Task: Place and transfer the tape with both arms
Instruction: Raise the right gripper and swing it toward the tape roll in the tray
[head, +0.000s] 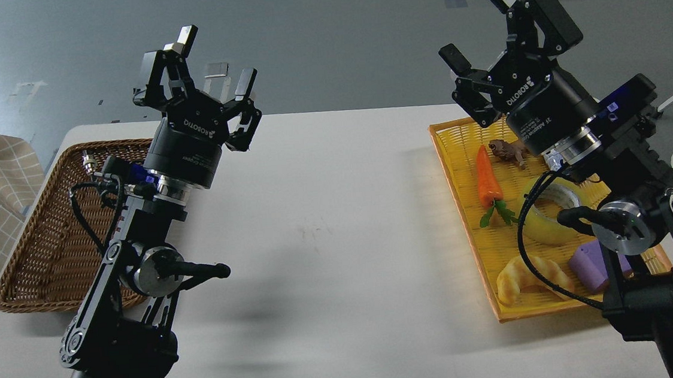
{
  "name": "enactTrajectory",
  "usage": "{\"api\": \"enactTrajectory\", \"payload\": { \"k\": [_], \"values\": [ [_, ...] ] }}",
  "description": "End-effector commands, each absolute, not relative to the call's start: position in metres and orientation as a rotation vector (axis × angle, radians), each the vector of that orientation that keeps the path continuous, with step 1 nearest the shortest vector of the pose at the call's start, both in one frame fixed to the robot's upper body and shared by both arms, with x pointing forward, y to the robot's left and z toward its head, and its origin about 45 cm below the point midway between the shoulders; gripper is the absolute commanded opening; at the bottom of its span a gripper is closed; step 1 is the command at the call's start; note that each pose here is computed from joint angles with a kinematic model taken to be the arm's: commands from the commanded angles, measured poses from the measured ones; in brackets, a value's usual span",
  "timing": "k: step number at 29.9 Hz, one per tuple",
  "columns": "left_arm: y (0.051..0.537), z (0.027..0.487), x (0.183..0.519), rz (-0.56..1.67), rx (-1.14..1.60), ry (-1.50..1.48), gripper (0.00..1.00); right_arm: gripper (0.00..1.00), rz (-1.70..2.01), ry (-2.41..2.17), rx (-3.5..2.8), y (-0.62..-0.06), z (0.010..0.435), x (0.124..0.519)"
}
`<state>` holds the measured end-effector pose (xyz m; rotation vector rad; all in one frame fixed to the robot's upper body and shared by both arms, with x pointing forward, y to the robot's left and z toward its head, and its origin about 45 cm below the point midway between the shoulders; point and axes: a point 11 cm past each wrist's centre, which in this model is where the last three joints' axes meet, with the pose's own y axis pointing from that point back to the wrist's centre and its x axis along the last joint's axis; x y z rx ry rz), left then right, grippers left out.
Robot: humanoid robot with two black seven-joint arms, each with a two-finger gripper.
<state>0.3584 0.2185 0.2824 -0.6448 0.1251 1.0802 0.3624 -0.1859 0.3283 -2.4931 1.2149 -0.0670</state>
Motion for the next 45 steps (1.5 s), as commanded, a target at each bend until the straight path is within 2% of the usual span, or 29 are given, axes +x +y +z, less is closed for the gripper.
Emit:
{"api": "enactTrajectory", "payload": {
  "k": [1, 7, 19, 27, 29, 33, 38, 45],
  "values": [
    [0.216, 0.289, 0.36, 1.051, -0.659, 0.112, 0.98, 1.0, -0.116, 1.198, -2.451, -0.191, 0.339, 0.362],
    [0.215, 0.291, 0.36, 1.038, -0.663, 0.105, 0.98, 1.0, -0.292, 1.208, -2.418, -0.224, 0.373, 0.37],
    [0.217, 0.292, 0.36, 1.041, -0.662, 0.102, 0.98, 1.0, -0.305, 1.208, -2.426, -0.229, 0.373, 0.368],
    [0.229, 0.294, 0.361, 1.06, -0.648, 0.077, 0.98, 0.99, -0.84, 1.394, -2.689, -0.249, 0.387, 0.37],
    [0.229, 0.294, 0.361, 1.059, -0.647, 0.077, 0.98, 0.99, -0.963, 1.45, -2.752, -0.262, 0.384, 0.371],
    [0.229, 0.296, 0.361, 1.057, -0.65, 0.074, 0.98, 0.99, -1.541, 1.537, -3.026, -0.294, 0.358, 0.372],
    [0.232, 0.296, 0.362, 1.067, -0.648, 0.071, 0.98, 0.99, -1.797, 1.684, -2.998, -0.312, 0.339, 0.38],
    [0.238, 0.296, 0.362, 1.085, -0.653, 0.068, 0.98, 0.99, -1.961, 1.826, -3.042, -0.351, 0.308, 0.386]
  ]
}}
